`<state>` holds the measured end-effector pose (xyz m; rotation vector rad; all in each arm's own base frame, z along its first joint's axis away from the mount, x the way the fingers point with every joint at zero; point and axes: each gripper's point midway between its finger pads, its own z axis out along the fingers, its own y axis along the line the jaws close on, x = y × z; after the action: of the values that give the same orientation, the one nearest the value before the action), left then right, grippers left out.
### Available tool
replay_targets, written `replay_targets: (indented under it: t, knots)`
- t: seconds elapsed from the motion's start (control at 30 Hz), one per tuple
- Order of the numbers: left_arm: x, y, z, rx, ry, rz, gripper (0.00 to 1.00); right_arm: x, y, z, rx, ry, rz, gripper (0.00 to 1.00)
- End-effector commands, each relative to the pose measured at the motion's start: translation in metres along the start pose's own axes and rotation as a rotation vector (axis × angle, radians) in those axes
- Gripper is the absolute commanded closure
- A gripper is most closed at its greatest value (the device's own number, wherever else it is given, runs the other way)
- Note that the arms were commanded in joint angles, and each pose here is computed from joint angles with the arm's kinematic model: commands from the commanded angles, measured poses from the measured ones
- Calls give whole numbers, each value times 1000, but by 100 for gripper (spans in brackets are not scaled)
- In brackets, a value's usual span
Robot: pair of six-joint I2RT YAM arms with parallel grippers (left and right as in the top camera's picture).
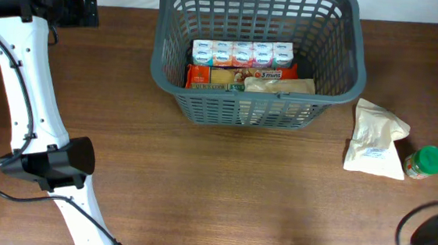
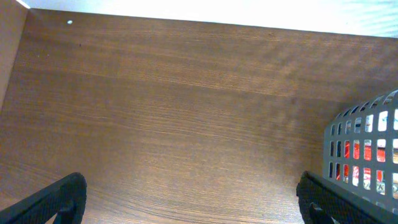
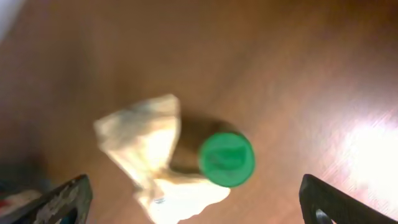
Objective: Pack container
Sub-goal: 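Move the right gripper down to the green-lidded jar, then close the right gripper around the green-lidded jar and lift it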
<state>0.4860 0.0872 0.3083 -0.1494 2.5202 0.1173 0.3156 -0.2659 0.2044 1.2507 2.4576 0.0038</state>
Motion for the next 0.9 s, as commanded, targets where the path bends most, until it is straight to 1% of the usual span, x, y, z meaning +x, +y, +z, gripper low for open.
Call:
replay_targets:
  t: [0.0, 0.23, 0.47, 0.6, 0.87]
  knots:
    - [1, 4, 3, -13, 8, -17, 1, 17, -24, 38, 91, 80, 71, 1]
    - [1, 4, 3, -13, 8, -17, 1, 46, -35, 93, 102, 128, 100, 1]
    - [1, 4, 3, -13, 8, -17, 1, 73, -43, 120, 111, 166, 137, 1]
    - [1, 4, 3, -13, 8, -17, 1, 75, -45, 130, 107, 150, 136, 1]
    - [1, 4, 3, -13, 8, -17, 1, 73, -45, 134, 103, 130, 148, 1]
